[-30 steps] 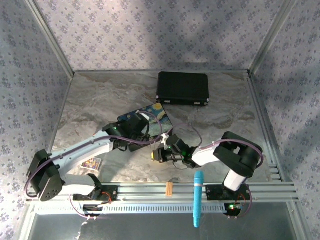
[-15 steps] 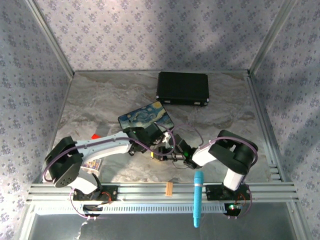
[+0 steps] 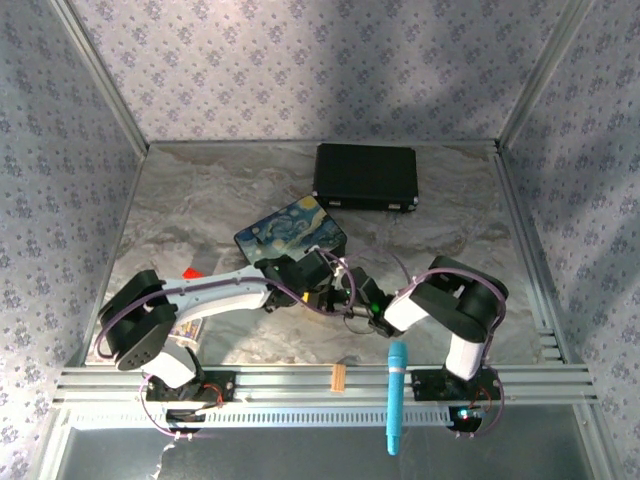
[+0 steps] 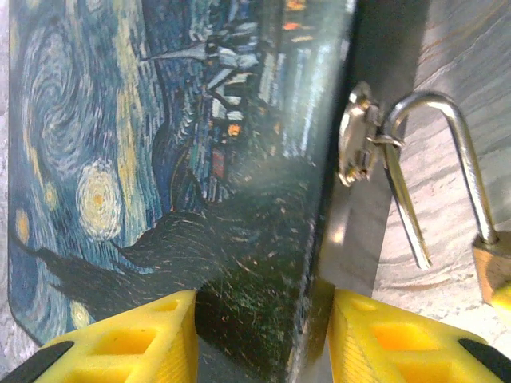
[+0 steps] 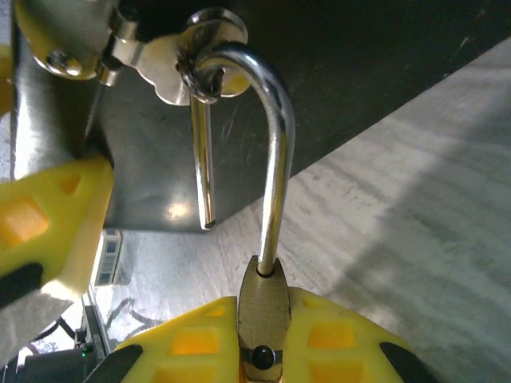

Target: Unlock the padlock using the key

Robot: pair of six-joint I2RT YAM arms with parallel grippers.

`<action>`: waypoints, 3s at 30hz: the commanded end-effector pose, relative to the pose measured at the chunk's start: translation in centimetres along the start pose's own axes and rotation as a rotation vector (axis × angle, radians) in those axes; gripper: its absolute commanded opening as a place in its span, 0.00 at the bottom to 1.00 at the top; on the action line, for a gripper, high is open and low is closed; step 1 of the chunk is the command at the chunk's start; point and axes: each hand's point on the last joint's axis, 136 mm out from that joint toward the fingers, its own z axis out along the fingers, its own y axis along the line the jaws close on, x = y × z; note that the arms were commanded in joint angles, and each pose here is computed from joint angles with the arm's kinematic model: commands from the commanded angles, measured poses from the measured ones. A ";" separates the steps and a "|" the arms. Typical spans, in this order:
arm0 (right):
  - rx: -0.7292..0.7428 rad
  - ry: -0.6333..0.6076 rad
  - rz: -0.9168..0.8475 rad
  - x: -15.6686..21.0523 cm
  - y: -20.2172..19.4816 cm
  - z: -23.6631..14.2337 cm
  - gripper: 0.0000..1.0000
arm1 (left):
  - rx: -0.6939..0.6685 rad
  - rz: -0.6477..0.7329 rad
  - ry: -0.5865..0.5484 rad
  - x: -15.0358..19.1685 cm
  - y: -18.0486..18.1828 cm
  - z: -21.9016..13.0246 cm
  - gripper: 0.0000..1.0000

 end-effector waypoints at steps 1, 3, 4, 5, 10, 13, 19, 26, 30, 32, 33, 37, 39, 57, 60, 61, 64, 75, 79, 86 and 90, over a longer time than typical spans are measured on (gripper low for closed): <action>-0.050 -0.163 0.027 -5.0 1.8 -0.7 0.01 | 0.145 0.138 0.172 5.3 -4.0 0.9 0.42; -0.056 -0.178 0.059 -5.8 1.4 -0.8 0.01 | 0.148 0.142 0.171 5.3 -4.1 0.8 0.41; -0.072 -0.190 0.075 -6.4 1.5 -0.8 0.01 | 0.150 0.142 0.167 5.3 -4.2 0.8 0.41; -0.085 -0.198 0.087 -6.6 1.5 -0.8 0.01 | 0.154 0.143 0.166 5.3 -4.3 0.8 0.41; -0.089 -0.197 0.084 -7.3 1.9 -0.4 0.01 | 0.164 0.150 0.164 5.3 -4.5 0.7 0.41; -0.095 -0.198 0.092 -8.2 1.6 -0.4 0.01 | 0.165 0.158 0.166 5.5 -4.7 0.7 0.41; -0.084 -0.139 0.089 -8.0 0.8 -0.2 0.01 | 0.143 0.163 0.165 5.5 -4.5 0.6 0.41; -0.052 0.026 0.153 -4.9 -1.3 -0.3 0.01 | -0.021 0.127 0.174 5.2 -1.7 1.1 0.51; 0.062 0.134 0.157 -2.7 -3.5 -1.6 0.01 | -0.100 0.087 0.171 4.4 0.2 1.1 0.67; 0.150 0.212 0.169 -1.5 -5.1 -2.3 0.01 | -0.121 0.051 0.151 3.9 0.9 0.8 0.81; 0.183 0.256 0.176 -0.8 -5.6 -2.7 0.01 | -0.118 0.033 0.144 3.7 1.1 0.6 0.87; 0.284 0.374 0.185 0.8 -7.6 -4.4 0.01 | -0.159 -0.040 0.130 3.3 2.7 -0.2 0.96; 0.354 0.439 0.162 1.3 -8.4 -5.6 0.01 | -0.222 -0.106 0.146 3.7 4.4 -0.6 0.97; 0.599 0.623 0.088 -1.3 -10.8 -11.8 0.15 | -0.295 -0.504 0.331 9.7 12.0 2.3 1.00; 0.604 0.623 0.083 -1.6 -10.8 -11.8 0.20 | -0.297 -0.520 0.345 10.1 12.9 3.2 1.00; 0.603 0.621 0.081 -1.7 -10.7 -11.8 0.22 | -0.302 -0.524 0.353 10.3 13.2 3.4 1.00; 0.614 0.612 0.073 -1.9 -10.7 -11.9 0.25 | -0.319 -0.551 0.376 11.1 14.0 3.9 1.00; 0.666 0.600 0.023 -2.7 -10.7 -12.6 0.38 | -0.361 -0.660 0.326 11.9 16.2 2.5 1.00; 0.657 0.573 -0.015 -3.4 -9.7 -12.6 0.49 | -0.327 -0.693 0.287 11.3 15.7 1.9 1.00; 0.735 0.419 -0.155 -6.9 -7.6 -14.3 0.81 | -0.255 -0.807 0.175 10.3 14.8 -0.7 1.00; 0.811 0.169 -0.242 -11.5 -5.8 -16.4 0.99 | -0.192 -0.895 0.023 9.0 14.6 -3.5 1.00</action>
